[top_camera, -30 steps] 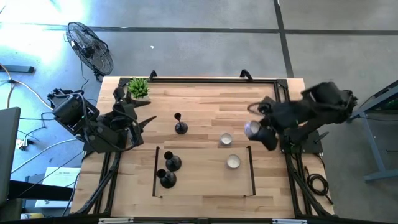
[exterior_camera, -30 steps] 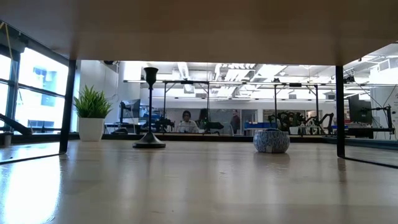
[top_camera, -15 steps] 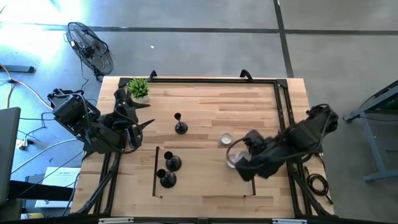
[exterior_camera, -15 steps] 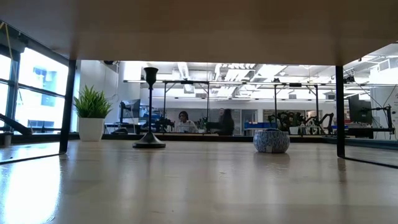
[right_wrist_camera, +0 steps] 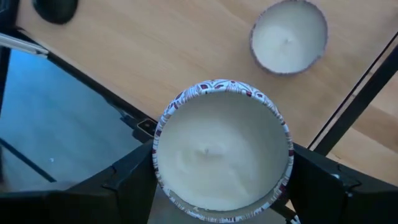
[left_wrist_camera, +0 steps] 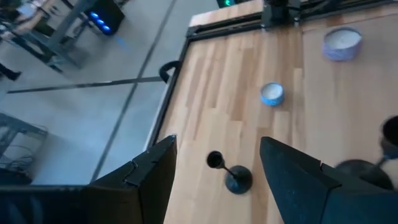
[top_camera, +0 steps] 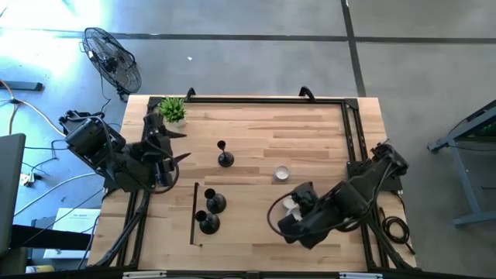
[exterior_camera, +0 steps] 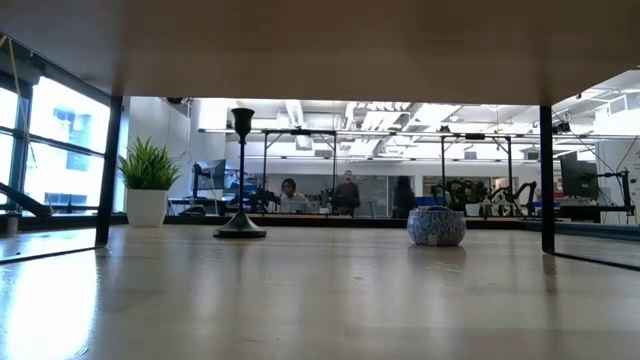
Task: Pick & Place candle stick holders
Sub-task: Put the red scented candle on the shelf
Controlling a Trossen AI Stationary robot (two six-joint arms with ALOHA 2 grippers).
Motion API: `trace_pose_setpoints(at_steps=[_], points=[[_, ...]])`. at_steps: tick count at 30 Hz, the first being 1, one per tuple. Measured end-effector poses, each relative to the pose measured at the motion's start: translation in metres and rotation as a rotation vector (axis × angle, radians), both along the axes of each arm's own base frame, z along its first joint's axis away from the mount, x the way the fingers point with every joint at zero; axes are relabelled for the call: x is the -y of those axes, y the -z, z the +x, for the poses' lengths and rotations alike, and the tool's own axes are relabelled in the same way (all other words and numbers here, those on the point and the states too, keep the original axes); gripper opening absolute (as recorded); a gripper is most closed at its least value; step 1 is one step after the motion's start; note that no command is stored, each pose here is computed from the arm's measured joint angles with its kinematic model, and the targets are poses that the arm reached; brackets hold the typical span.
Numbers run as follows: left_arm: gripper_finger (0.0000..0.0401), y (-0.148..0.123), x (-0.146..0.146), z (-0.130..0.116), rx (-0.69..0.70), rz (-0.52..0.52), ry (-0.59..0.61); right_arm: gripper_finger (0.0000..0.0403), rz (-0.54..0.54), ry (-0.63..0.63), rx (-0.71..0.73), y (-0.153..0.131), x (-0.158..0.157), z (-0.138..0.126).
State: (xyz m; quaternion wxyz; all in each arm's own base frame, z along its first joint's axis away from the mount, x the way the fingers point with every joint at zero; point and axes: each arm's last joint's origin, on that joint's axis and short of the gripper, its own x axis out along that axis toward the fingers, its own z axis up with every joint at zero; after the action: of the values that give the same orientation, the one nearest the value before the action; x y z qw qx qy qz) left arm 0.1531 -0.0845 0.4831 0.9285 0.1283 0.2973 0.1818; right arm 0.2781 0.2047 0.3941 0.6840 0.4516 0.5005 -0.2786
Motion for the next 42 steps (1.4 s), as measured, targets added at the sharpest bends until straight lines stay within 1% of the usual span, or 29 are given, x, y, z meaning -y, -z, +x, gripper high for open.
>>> trace_pose_setpoints(at_steps=[6, 12, 24, 34, 42], points=[[0.0227, 0.001, 0.002, 0.000, -0.032, -0.048, 0.039, 0.0282, 0.006, 0.016, -0.057, 0.015, -0.010, 0.009], [0.0227, 0.003, 0.004, 0.000, -0.066, -0.110, 0.081, 0.0282, -0.022, 0.018, -0.102, 0.030, -0.015, 0.018], [0.0227, 0.004, 0.005, -0.001, -0.095, -0.179, 0.109, 0.0282, -0.062, 0.017, -0.199, 0.058, -0.019, 0.026], [0.0227, 0.004, 0.006, -0.001, -0.099, -0.184, 0.115, 0.0282, -0.079, 0.020, -0.285, 0.084, -0.013, 0.031], [0.0227, 0.004, 0.006, -0.001, -0.099, -0.183, 0.115, 0.0282, -0.071, 0.005, -0.275, 0.096, -0.009, 0.039]])
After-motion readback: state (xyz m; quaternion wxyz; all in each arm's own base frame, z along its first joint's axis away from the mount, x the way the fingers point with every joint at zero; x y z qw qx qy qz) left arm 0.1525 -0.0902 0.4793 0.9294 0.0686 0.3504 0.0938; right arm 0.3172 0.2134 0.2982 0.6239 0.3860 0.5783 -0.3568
